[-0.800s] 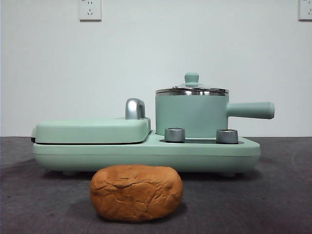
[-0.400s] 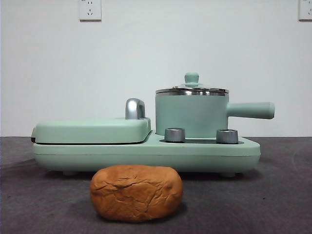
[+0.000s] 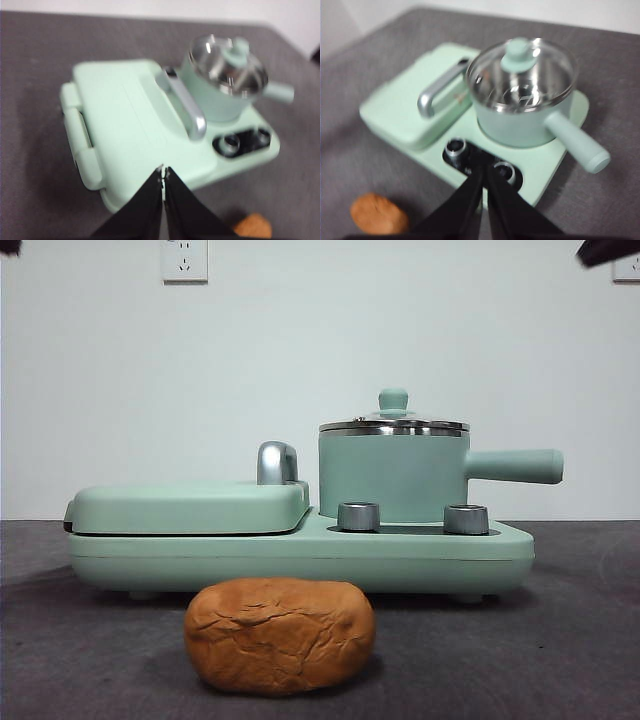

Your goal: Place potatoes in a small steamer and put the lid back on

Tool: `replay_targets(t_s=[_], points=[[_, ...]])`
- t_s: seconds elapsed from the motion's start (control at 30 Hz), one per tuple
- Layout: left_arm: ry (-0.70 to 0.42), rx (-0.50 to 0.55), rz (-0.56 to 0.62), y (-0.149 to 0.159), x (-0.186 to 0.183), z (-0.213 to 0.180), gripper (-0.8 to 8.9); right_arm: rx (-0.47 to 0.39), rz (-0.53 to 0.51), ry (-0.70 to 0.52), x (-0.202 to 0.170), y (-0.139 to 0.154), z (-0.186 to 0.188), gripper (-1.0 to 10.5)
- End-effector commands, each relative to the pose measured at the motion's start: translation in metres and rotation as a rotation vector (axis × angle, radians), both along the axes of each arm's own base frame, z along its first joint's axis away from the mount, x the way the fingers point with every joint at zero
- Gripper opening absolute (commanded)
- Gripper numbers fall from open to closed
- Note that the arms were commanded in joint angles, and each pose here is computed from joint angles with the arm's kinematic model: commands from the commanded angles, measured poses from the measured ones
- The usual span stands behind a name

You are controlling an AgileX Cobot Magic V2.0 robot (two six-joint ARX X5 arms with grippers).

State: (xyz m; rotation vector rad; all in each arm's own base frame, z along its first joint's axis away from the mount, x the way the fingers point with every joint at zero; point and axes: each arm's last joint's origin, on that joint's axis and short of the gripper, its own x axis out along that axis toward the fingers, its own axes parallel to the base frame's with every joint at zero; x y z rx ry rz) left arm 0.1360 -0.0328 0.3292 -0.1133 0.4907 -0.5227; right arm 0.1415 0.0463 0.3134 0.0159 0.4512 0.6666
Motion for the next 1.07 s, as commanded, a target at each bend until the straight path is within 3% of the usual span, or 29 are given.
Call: replay_targets(t_s=[0.03,0.2,0.27,0.37,0.5,0.8,1.07], points=[[-0.077,0.144,-0.116,-0.005,0.002,0.002,0.09,-0.112,0.083,-0.07,0.0,0.009,0.002,0.1],[-0.071,0.187,-0.207,-0.014,0.0,-0.002,0.51,-0.229,0.163,-0.076,-0.004,0.021,-0.005,0.2],[-0.084,0.196,-0.231,-0.016,-0.001,-0.002,1.66,-0.25,0.175,-0.075,-0.005,0.022,-0.006,0.5],[-0.086,0.198,-0.246,-0.018,-0.001,-0.002,2.93,-0.254,0.178,-0.068,-0.006,0.022,-0.006,2.0],[-0.095,0.197,-0.25,-0.019,-0.001,-0.001,2.94,-0.254,0.178,-0.067,-0.006,0.022,-0.006,3.1],[-0.174,0.188,-0.254,-0.024,0.009,0.004,2.89,-0.251,0.176,-0.065,-0.006,0.022,-0.006,3.2],[-0.254,0.168,-0.304,-0.051,0.054,-0.003,2.89,-0.246,0.172,-0.062,-0.006,0.022,-0.006,3.2]])
